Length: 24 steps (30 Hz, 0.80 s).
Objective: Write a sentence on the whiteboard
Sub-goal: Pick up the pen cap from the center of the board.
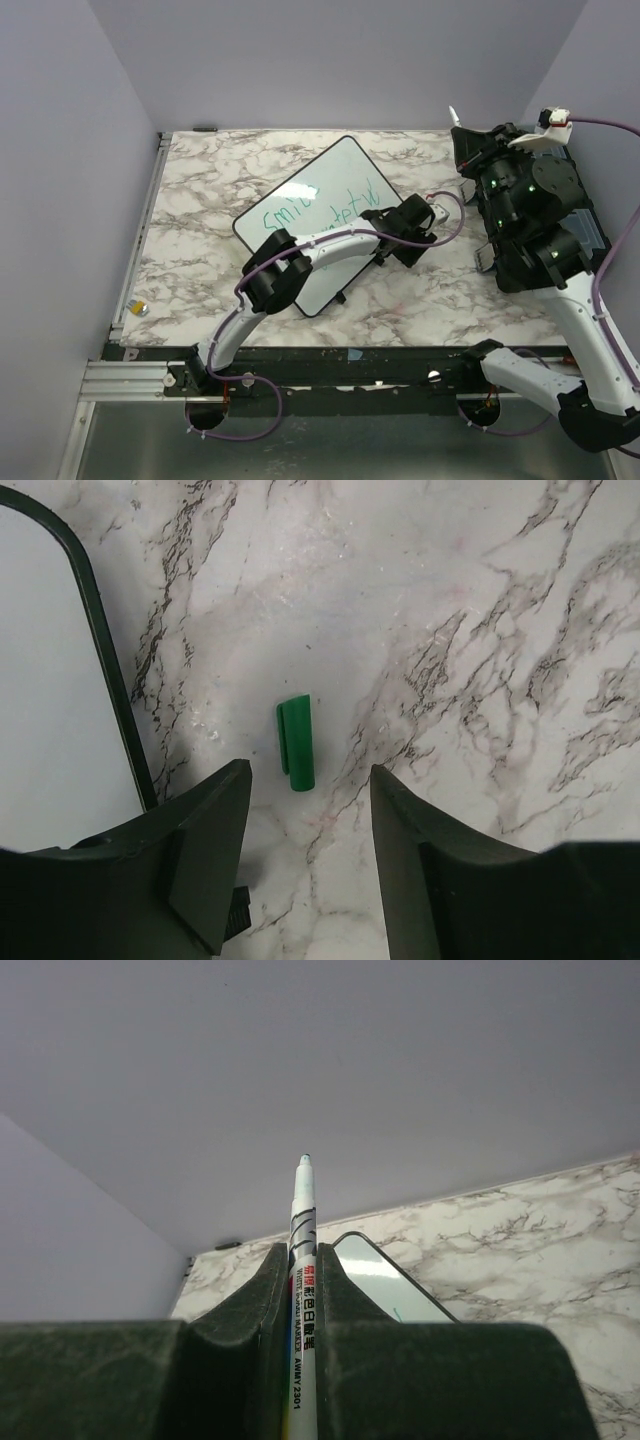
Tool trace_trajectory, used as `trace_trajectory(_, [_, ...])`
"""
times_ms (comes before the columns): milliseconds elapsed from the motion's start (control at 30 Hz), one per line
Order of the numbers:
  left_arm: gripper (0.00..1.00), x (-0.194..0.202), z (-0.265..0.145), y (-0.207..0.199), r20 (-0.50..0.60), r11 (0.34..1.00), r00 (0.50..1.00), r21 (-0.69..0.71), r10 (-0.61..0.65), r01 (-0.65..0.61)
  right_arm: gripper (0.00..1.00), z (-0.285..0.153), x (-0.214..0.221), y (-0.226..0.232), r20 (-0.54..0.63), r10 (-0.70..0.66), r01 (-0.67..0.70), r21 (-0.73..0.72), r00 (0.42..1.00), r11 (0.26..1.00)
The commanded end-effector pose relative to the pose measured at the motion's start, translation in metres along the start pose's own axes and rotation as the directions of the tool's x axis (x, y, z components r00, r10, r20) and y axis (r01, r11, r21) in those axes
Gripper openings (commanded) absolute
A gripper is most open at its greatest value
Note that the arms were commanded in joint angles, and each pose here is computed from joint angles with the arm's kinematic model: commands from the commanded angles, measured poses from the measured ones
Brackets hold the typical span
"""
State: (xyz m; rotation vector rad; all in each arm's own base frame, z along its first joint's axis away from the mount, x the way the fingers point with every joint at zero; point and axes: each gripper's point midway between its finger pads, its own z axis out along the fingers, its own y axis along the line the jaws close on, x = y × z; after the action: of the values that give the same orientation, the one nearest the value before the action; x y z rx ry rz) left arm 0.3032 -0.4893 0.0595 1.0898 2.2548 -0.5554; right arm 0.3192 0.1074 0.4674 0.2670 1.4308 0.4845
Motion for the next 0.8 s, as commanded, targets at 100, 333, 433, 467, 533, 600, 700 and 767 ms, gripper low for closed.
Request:
trace_trajectory(100, [0.49, -0.002, 0.014, -0.001, -0.018, 1.000, 1.000, -0.019, -0.009, 0.009, 0.01, -0.013, -0.034, 0.017, 0.067, 0.039, -0.034, -0.069, 0.997, 0.997])
trace_trajectory(333, [0.43, 0.003, 0.026, -0.001, -0.055, 0.999, 0.998, -0.029, -0.023, 0.021, 0.01, -0.017, -0.033, 0.020, 0.060, 0.050, -0.044, -0.091, 0.997, 0.995])
trace_trajectory(433, [0.42, 0.008, 0.031, 0.000, -0.075, 0.999, 0.997, -0.041, -0.037, 0.034, 0.01, -0.018, -0.032, 0.021, 0.055, 0.053, -0.048, -0.100, 0.997, 0.994])
trace_trajectory(467, [0.41, 0.010, 0.033, 0.000, -0.077, 0.999, 0.996, -0.038, -0.041, 0.038, 0.01, -0.018, -0.031, 0.022, 0.053, 0.055, -0.049, -0.103, 0.997, 0.993])
trace_trajectory(533, [0.40, 0.011, 0.035, -0.001, -0.078, 0.999, 0.996, -0.030, -0.046, 0.044, 0.00, -0.018, -0.030, 0.022, 0.051, 0.054, -0.048, -0.103, 0.997, 0.993])
trace_trajectory(600, [0.39, 0.014, 0.039, -0.001, -0.088, 0.998, 0.995, -0.034, -0.051, 0.048, 0.01, -0.017, -0.029, 0.021, 0.048, 0.052, -0.047, -0.101, 0.998, 0.994])
trace_trajectory(700, [0.33, 0.021, 0.045, 0.001, -0.106, 0.998, 0.993, -0.040, -0.054, 0.050, 0.01, -0.018, -0.027, 0.021, 0.046, 0.051, -0.046, -0.102, 0.998, 0.994])
trace_trajectory(767, [0.24, 0.026, 0.048, 0.002, -0.118, 0.998, 0.991, -0.042, -0.054, 0.049, 0.01, -0.017, -0.027, 0.020, 0.045, 0.050, -0.046, -0.102, 0.998, 0.994])
